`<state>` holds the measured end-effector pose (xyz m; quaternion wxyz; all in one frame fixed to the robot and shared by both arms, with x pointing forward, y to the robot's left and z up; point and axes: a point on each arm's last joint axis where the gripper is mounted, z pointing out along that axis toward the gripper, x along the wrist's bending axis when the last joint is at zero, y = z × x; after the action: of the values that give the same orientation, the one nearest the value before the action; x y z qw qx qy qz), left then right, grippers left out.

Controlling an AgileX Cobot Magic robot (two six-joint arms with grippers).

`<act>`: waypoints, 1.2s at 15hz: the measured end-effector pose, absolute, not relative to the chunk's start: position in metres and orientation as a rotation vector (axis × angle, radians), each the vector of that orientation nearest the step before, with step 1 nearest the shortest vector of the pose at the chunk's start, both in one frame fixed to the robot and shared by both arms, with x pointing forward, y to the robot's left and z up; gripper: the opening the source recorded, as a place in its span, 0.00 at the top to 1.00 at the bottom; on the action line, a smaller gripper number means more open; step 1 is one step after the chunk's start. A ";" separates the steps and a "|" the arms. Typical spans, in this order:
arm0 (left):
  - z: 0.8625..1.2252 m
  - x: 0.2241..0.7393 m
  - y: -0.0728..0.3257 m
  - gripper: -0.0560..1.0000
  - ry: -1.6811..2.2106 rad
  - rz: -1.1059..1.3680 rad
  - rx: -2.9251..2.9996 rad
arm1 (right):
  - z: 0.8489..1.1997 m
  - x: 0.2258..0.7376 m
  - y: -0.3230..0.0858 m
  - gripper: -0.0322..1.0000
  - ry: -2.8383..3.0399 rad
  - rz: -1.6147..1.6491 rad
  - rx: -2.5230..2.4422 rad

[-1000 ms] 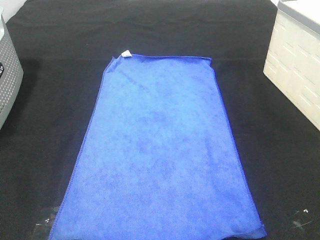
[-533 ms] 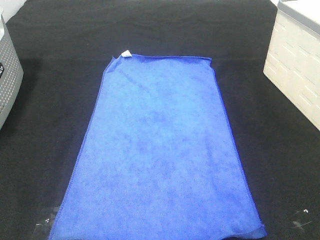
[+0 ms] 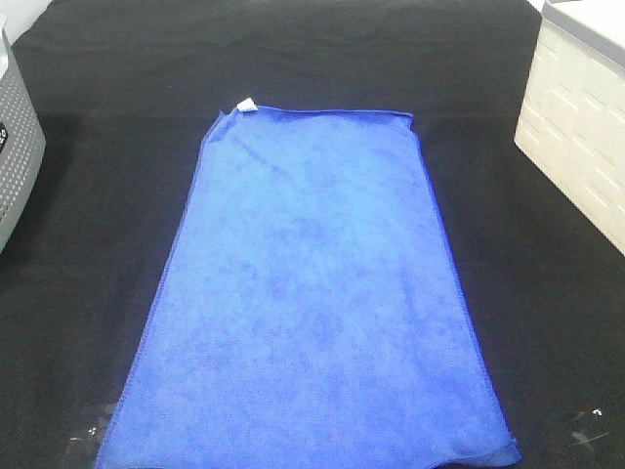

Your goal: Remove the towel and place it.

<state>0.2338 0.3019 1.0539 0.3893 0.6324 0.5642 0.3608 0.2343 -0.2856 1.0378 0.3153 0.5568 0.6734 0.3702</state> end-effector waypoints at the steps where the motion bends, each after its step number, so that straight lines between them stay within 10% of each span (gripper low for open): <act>1: 1.054 0.234 0.302 0.27 1.434 0.917 1.608 | 1.038 0.234 -0.286 0.19 1.774 0.975 1.467; 18: 1.054 0.234 0.301 0.27 1.509 0.963 1.559 | 1.038 0.234 -0.286 0.19 1.773 0.976 1.467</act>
<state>0.2337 0.3015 1.0539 0.3744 0.6091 0.5893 0.3763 0.2344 -0.2856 1.0378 0.3154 0.5570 0.6729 0.3706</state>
